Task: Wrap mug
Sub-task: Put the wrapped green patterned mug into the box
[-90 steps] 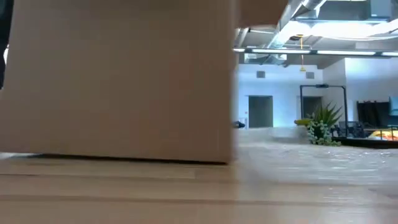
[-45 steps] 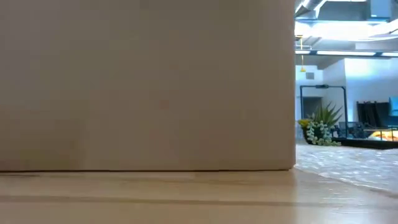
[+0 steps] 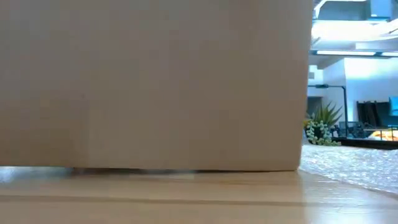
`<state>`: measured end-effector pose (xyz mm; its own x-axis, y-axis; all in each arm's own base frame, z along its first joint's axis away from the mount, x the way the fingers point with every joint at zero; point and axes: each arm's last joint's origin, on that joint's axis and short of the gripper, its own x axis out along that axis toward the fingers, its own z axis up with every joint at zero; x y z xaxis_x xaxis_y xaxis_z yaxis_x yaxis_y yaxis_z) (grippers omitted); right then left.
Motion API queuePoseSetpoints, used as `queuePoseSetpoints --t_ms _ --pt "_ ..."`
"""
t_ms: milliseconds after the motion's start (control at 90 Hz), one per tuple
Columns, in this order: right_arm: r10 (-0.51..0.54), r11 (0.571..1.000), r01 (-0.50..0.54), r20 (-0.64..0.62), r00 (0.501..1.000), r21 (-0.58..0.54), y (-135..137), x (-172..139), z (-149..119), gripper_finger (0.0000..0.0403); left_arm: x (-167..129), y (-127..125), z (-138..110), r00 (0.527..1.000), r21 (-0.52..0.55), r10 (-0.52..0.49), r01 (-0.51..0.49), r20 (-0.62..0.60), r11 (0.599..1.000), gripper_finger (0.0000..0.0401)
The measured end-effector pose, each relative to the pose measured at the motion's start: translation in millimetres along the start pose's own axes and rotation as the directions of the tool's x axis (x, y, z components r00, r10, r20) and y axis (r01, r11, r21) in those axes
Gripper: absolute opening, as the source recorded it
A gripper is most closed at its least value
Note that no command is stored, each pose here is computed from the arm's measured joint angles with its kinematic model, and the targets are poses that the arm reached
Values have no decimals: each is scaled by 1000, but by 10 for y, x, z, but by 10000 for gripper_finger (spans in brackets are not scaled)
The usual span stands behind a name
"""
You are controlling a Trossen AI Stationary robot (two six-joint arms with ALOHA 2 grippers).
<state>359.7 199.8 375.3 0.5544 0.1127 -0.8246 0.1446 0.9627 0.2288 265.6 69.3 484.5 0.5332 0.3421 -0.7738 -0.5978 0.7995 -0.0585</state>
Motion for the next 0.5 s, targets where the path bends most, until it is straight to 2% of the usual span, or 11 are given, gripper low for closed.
queuePoseSetpoints --t_ms 178,278,344,422,500 --pt "-4 1000 4 2 1000 14 -5 6 4 18 -324 42 -107 996 -40 -72 74 61 996 175" --pt "-11 999 11 8 1000 48 -19 9 16 18 -554 47 -155 975 -58 -177 186 133 981 175" --pt "-19 998 18 13 1000 66 -35 12 29 18 -736 28 -185 935 -50 -300 315 190 948 175" --pt "-23 996 21 18 1000 86 -53 15 46 18 -937 -12 -230 865 -24 -443 461 236 887 175" --pt "-28 994 24 27 999 106 -85 14 79 18 -1103 -36 -339 819 -23 -529 546 222 837 175"
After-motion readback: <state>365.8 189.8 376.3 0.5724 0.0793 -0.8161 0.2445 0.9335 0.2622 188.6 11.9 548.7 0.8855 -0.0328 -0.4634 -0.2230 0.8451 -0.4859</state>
